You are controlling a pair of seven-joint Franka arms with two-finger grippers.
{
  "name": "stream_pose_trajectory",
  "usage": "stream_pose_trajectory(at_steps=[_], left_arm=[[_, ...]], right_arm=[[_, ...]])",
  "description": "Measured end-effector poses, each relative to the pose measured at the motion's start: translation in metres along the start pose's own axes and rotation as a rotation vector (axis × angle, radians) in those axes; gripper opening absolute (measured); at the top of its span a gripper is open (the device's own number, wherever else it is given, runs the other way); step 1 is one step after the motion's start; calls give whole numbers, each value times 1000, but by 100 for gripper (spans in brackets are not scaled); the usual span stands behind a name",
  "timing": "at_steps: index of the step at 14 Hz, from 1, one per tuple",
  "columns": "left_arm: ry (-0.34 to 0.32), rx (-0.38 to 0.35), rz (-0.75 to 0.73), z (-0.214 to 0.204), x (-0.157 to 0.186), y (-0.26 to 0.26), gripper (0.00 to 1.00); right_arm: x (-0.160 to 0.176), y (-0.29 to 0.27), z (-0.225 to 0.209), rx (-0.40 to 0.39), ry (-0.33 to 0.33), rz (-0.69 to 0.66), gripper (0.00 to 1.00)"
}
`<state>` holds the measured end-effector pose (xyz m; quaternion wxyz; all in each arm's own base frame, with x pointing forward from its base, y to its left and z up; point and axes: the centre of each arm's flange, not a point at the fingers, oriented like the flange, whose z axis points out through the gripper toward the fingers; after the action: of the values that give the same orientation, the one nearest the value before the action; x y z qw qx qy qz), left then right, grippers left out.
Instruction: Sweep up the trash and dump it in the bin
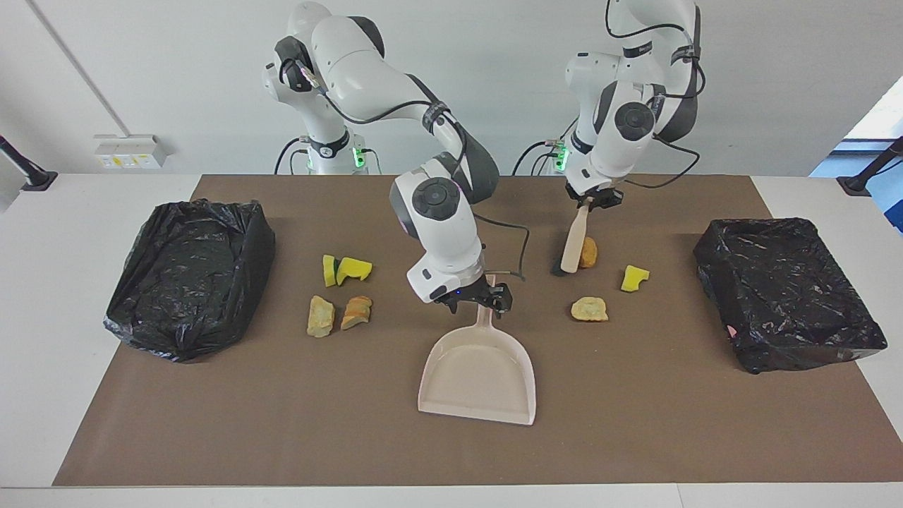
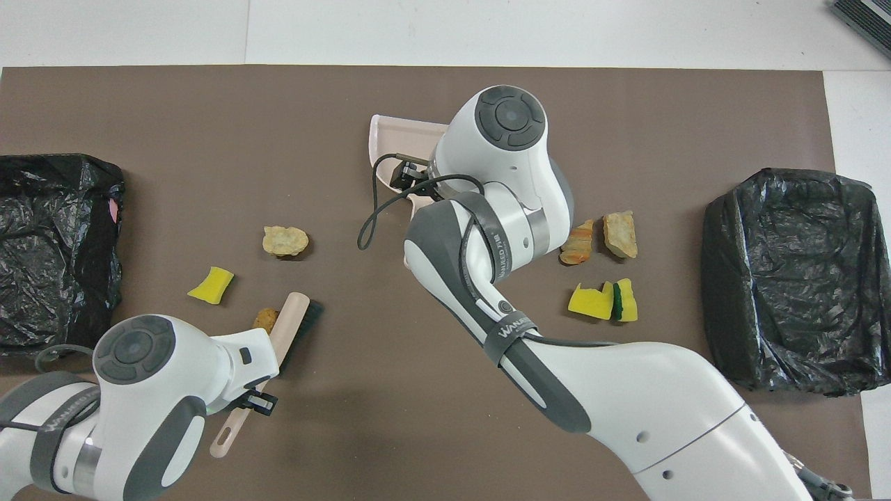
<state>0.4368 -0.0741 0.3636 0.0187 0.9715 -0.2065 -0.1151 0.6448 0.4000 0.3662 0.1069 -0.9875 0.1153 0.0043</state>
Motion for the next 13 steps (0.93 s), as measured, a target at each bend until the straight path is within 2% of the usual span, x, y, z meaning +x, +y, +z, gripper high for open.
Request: stream_pose_trajectory(at_steps=[3, 6, 7, 11, 12, 13], left_arm=[[7, -7, -8, -19, 8, -20, 26], [6, -7, -7, -71, 12, -18, 26], [12, -5, -25, -83, 13, -18, 26], [17, -9, -287, -90, 11, -26, 26], [16, -12, -353, -89, 9, -34, 26], [15, -12, -415, -89, 6, -42, 26]], right_arm=[[-12, 2, 9, -79, -41, -28, 100], [-18, 1, 14, -103, -46, -43, 100], [-18, 2, 14, -106, -45, -44, 93], [-19, 2, 11, -112, -38, -49, 45], [-19, 2, 11, -112, -37, -49, 36], [-18, 3, 10, -113, -37, -47, 32]])
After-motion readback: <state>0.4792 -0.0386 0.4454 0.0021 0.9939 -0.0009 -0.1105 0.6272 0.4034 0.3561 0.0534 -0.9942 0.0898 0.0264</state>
